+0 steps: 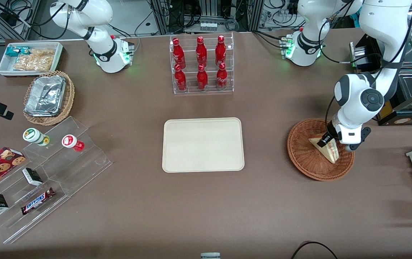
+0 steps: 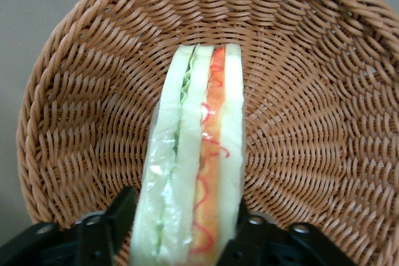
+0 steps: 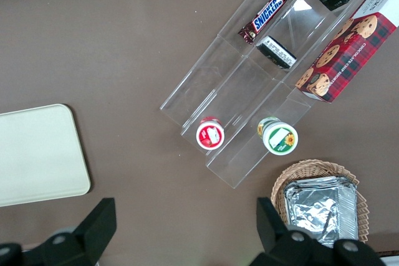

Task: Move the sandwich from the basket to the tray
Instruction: 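Close the left gripper on the wrapped sandwich and lift it, then carry the held sandwich over to the cream tray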

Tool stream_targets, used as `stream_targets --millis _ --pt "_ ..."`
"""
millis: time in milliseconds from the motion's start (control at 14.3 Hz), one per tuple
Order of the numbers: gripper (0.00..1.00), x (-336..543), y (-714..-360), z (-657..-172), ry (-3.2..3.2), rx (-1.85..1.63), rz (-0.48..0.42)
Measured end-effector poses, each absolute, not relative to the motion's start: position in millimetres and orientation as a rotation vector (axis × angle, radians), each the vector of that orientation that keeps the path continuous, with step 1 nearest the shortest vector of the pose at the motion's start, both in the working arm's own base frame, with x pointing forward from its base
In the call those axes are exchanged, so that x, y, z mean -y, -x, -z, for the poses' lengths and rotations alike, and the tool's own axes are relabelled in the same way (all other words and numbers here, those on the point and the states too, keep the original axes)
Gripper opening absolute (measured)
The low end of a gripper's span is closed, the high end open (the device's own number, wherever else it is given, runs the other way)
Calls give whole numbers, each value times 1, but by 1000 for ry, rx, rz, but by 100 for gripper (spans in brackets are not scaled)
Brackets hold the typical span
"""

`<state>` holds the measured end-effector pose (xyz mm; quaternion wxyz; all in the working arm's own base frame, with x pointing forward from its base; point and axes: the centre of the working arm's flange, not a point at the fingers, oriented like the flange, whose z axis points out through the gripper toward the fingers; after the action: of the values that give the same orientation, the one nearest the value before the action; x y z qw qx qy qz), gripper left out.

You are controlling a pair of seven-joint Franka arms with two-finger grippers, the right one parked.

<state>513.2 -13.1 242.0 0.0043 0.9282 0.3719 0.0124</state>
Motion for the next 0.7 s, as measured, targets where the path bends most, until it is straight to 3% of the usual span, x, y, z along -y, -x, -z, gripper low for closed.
stream_targets --millis 140,349,419,558,698 --pt "41 15 -517 -253 -2923 -1165 5" --pt "19 36 -537 -303 -2994 -1124 183" --pt "19 54 -546 -326 -3022 -1080 219" --pt "19 105 -556 -359 -3089 -880 206" --pt "15 163 -552 -362 -3153 -579 195"
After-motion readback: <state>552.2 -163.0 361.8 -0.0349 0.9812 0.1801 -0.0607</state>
